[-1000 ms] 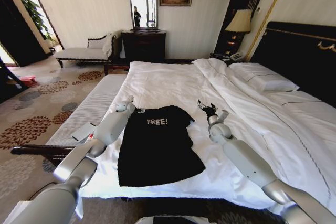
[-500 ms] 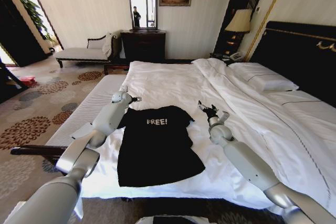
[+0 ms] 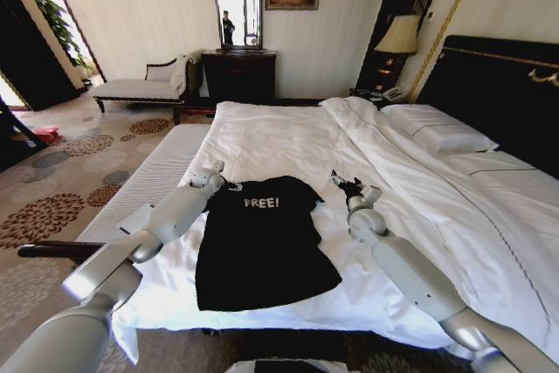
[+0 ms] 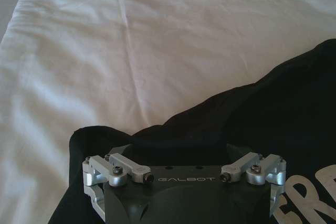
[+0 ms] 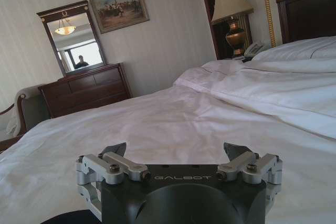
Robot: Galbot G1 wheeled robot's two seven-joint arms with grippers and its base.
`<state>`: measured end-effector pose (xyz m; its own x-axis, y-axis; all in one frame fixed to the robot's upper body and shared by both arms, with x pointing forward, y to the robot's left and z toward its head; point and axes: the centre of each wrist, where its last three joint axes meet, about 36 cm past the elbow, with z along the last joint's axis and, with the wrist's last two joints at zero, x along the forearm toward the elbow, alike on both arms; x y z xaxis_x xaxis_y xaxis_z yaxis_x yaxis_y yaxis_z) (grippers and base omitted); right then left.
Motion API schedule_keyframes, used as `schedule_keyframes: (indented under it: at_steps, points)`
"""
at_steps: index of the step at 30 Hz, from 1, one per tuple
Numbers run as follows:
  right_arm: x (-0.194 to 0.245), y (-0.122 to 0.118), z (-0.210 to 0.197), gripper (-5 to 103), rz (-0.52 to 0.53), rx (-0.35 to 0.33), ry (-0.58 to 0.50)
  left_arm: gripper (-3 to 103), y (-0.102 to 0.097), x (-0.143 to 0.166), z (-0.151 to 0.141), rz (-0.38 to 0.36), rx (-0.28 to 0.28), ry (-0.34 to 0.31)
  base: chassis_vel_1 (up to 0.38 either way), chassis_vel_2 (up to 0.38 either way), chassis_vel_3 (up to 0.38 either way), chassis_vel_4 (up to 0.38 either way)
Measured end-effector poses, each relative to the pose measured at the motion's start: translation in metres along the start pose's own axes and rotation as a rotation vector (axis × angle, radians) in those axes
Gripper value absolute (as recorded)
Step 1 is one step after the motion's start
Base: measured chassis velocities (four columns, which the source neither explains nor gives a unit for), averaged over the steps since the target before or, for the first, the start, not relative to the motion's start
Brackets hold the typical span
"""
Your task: Fold the clothes on the bed.
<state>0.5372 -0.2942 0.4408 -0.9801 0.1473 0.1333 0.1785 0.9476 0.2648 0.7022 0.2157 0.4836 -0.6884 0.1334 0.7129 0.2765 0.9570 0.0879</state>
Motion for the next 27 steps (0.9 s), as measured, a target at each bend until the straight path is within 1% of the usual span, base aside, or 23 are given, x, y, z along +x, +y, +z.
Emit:
schedule_keyframes:
  at_steps: [3,5,9,12,14,15,17,18,19,20,21,22,23,24,26,27]
  points:
    - [0.001,-0.002,0.001,100,0.012,0.000,0.007,100,-0.004,-0.013,-0.003,-0.010,0.004,0.031,0.000,0.000,0.000,0.000]
    - [0.001,-0.003,0.001,100,0.015,0.000,0.009,100,-0.005,-0.017,-0.004,-0.008,0.006,0.040,0.000,0.000,0.000,0.000]
    - [0.001,-0.008,0.002,100,0.028,0.003,0.018,100,-0.004,-0.028,-0.003,-0.019,-0.010,0.067,0.000,0.000,0.000,0.000]
    - [0.000,-0.009,0.004,100,0.034,0.006,0.024,100,-0.006,-0.033,-0.005,-0.030,-0.013,0.074,0.000,0.000,0.000,0.000]
    - [-0.001,-0.011,0.005,100,0.041,0.008,0.029,100,-0.012,-0.039,-0.007,-0.039,-0.010,0.084,0.000,0.000,0.000,0.000]
    - [-0.001,-0.011,0.005,100,0.041,0.008,0.029,100,-0.012,-0.039,-0.007,-0.039,-0.010,0.084,0.000,0.000,0.000,0.000]
    - [-0.001,-0.012,0.006,100,0.044,0.008,0.032,100,-0.017,-0.043,-0.007,-0.047,-0.021,0.080,0.000,0.000,0.000,0.000]
    - [-0.001,-0.012,0.007,100,0.045,0.008,0.033,100,-0.020,-0.046,-0.006,-0.054,-0.031,0.062,0.000,0.000,0.000,0.000]
    - [-0.001,-0.011,0.008,100,0.044,0.008,0.035,100,-0.025,-0.051,-0.007,-0.063,-0.041,0.018,0.000,0.000,0.000,0.000]
    - [-0.001,-0.011,0.009,100,0.044,0.008,0.037,100,-0.028,-0.053,-0.008,-0.066,-0.037,-0.009,0.000,0.000,0.000,0.000]
    - [-0.001,-0.011,0.009,100,0.044,0.008,0.037,100,-0.028,-0.053,-0.008,-0.066,-0.037,-0.009,0.000,0.000,0.000,0.000]
    - [-0.001,-0.010,0.009,100,0.042,0.008,0.038,100,-0.030,-0.054,-0.012,-0.073,-0.025,-0.025,0.000,0.000,0.000,0.000]
    - [-0.001,-0.009,0.010,100,0.042,0.008,0.039,100,-0.030,-0.055,-0.018,-0.089,-0.004,-0.031,0.000,0.000,0.000,0.000]
    - [-0.001,-0.008,0.009,100,0.042,0.006,0.039,100,-0.021,-0.053,-0.032,-0.116,0.061,-0.068,0.000,0.000,0.000,0.000]
    - [-0.001,-0.008,0.009,100,0.041,0.006,0.039,100,-0.019,-0.052,-0.034,-0.117,0.071,-0.079,0.000,0.000,0.000,0.000]
    - [0.000,-0.007,0.009,100,0.041,0.006,0.039,100,-0.013,-0.048,-0.041,-0.115,0.105,-0.117,0.000,0.000,0.000,0.000]
